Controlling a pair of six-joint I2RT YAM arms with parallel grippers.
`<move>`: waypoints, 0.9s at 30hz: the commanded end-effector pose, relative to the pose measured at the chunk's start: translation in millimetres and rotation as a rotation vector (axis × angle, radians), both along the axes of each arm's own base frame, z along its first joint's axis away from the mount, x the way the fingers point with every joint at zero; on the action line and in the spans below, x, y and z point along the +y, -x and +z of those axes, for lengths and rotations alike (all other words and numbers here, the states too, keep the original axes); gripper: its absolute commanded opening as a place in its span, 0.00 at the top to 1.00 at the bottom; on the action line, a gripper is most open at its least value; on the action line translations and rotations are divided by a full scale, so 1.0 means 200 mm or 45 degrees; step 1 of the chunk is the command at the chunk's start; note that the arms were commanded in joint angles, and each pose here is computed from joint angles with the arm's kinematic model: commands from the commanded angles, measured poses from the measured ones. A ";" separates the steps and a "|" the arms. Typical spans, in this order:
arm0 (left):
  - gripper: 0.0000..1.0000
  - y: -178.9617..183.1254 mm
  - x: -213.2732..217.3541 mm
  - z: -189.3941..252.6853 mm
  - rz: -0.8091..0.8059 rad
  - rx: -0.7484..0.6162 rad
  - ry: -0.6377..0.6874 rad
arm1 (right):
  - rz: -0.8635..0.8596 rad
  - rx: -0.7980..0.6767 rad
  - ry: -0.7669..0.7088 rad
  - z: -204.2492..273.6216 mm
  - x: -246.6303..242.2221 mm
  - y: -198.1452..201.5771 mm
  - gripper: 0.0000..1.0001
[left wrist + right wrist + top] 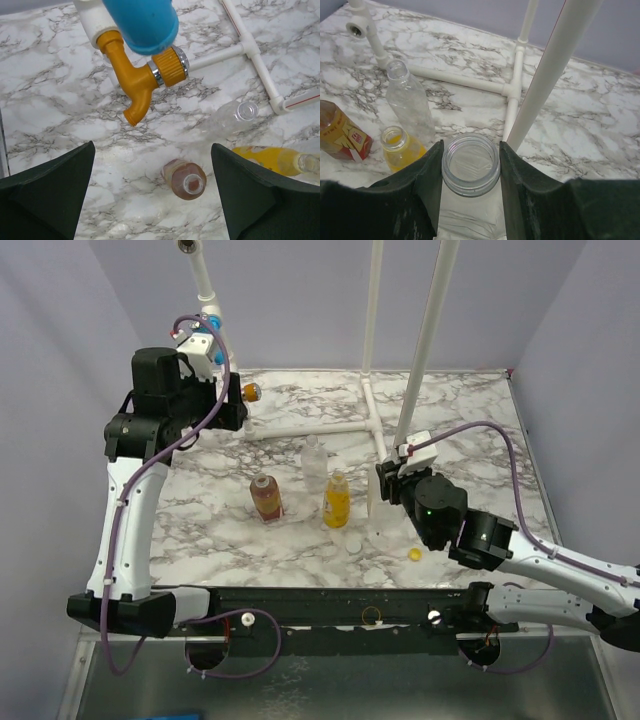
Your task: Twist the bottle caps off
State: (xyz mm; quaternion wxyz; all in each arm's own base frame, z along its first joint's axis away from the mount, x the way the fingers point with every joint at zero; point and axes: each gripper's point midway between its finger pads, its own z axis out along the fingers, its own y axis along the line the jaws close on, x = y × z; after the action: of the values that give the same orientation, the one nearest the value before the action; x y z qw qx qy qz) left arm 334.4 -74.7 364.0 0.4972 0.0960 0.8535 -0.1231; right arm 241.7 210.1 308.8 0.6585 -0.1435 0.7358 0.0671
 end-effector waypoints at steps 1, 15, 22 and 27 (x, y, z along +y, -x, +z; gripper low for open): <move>0.01 0.05 0.00 -0.04 -0.045 -0.045 -0.018 | -0.043 0.006 -0.139 -0.06 0.04 -0.05 0.99; 0.01 0.13 0.14 -0.39 0.058 0.018 -0.055 | -0.053 0.060 -0.192 -0.37 0.00 -0.14 0.94; 0.01 0.17 0.17 -0.57 0.039 0.017 -0.121 | -0.039 0.116 -0.214 -0.44 0.02 -0.13 0.72; 0.01 0.19 0.19 -0.64 0.056 0.024 -0.154 | -0.013 0.145 -0.209 -0.38 0.02 -0.11 0.39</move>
State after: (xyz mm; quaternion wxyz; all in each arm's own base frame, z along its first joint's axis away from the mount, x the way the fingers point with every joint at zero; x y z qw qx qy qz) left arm 292.9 -44.0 234.3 0.4609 0.0980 0.8779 -0.0856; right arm 267.8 211.0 222.8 0.6352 -0.0805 0.7600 0.1111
